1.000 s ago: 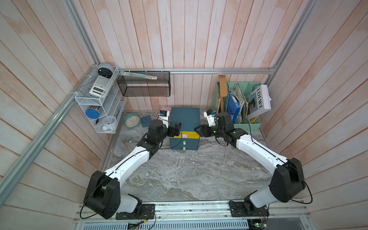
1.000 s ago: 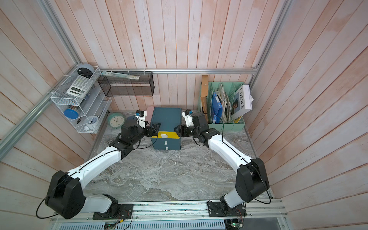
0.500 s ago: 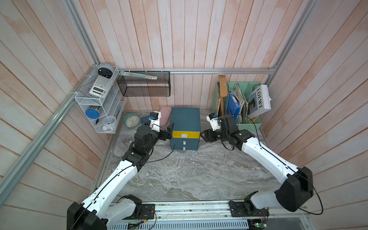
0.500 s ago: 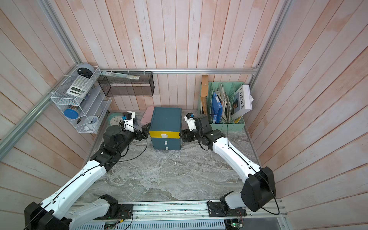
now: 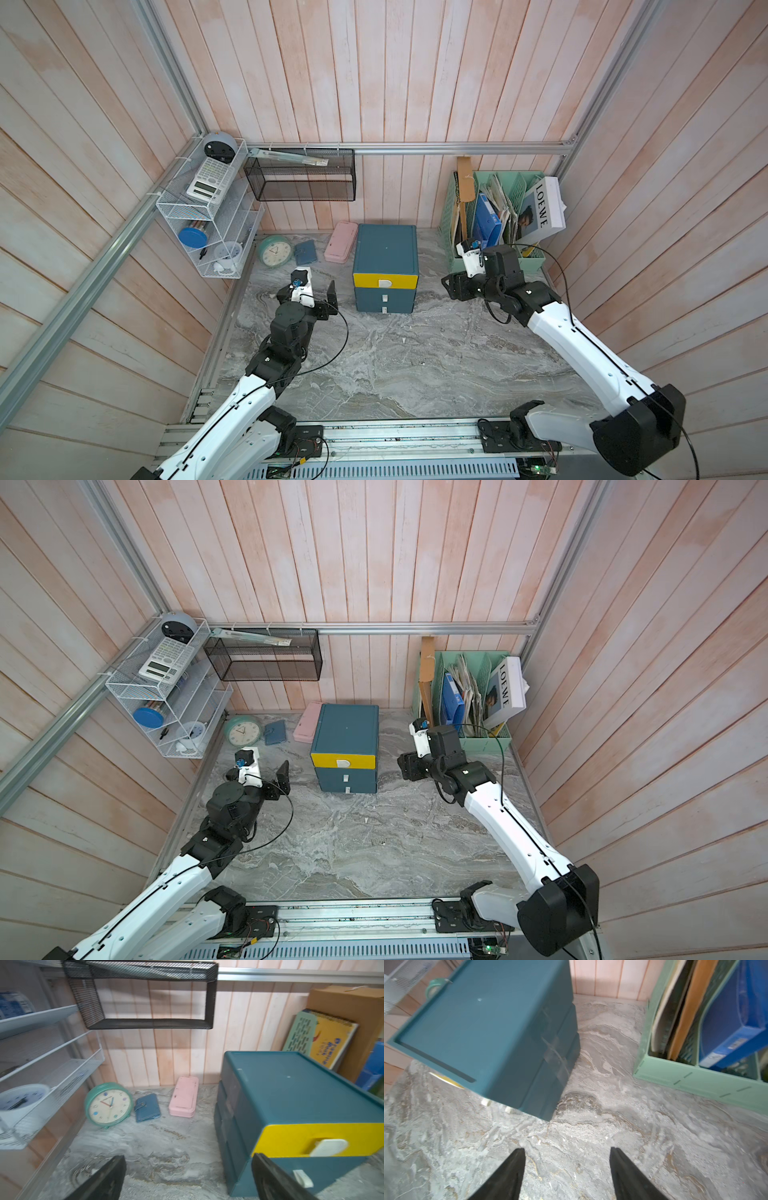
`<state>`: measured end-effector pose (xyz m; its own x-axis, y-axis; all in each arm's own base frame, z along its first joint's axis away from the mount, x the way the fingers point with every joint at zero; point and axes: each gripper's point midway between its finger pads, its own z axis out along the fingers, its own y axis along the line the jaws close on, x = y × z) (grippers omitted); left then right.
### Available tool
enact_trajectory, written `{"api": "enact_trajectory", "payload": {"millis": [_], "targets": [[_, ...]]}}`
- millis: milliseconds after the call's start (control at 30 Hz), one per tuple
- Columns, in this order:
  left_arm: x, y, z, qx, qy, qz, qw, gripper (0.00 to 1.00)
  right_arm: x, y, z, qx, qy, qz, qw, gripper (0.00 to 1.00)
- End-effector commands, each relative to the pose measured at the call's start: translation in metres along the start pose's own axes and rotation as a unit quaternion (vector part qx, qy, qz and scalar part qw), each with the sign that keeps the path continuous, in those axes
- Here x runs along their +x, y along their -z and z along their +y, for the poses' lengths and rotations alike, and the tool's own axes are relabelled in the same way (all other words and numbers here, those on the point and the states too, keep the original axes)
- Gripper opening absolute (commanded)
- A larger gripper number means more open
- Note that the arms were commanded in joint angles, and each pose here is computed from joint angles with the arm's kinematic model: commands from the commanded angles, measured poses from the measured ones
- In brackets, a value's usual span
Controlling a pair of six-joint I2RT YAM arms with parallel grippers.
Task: Put the bluetooth earphones in the drawer according to color
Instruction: Reset both arms
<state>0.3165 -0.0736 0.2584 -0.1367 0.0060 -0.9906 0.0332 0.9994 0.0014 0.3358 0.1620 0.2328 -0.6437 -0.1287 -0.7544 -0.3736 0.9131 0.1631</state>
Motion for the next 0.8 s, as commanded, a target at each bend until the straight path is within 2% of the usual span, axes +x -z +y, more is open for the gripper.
{"api": "enact_trajectory", "payload": {"millis": [0, 133, 200, 233, 300, 400, 633, 667, 767], "targets": [[-0.003, 0.003, 0.028, -0.081, 0.019, -0.032, 0.996, 1.0, 0.006, 0.006, -0.026, 0.051, -0.004, -0.009, 0.999, 0.71], [0.01, 0.002, 0.04, -0.116, 0.019, -0.037, 0.992, 1.0, 0.014, 0.004, -0.051, 0.081, -0.028, -0.019, 0.996, 0.71], [0.017, 0.0, 0.044, -0.129, 0.02, -0.04, 0.991, 1.0, 0.022, -0.001, -0.07, 0.117, -0.039, -0.014, 0.992, 0.73], [0.021, -0.001, 0.046, -0.134, 0.02, -0.04, 0.99, 1.0, 0.025, -0.002, -0.081, 0.143, -0.052, -0.013, 0.988, 0.79], [0.029, -0.004, 0.053, -0.156, 0.027, -0.043, 0.986, 1.0, 0.032, -0.003, -0.105, 0.196, -0.084, -0.014, 0.977, 0.85], [0.042, -0.01, 0.062, -0.183, 0.034, -0.043, 0.982, 1.0, 0.034, -0.007, -0.126, 0.237, -0.095, -0.02, 0.967, 0.88], [0.057, -0.026, 0.068, -0.195, 0.031, -0.037, 0.98, 1.0, 0.031, -0.011, -0.164, 0.289, -0.123, -0.069, 0.947, 0.93], [0.058, -0.029, 0.07, -0.195, 0.029, -0.035, 0.98, 1.0, 0.033, -0.012, -0.17, 0.292, -0.132, -0.077, 0.944, 0.97], [0.063, -0.036, 0.075, -0.194, 0.021, -0.027, 0.98, 1.0, 0.039, -0.014, -0.185, 0.312, -0.142, -0.097, 0.934, 0.98]]}}
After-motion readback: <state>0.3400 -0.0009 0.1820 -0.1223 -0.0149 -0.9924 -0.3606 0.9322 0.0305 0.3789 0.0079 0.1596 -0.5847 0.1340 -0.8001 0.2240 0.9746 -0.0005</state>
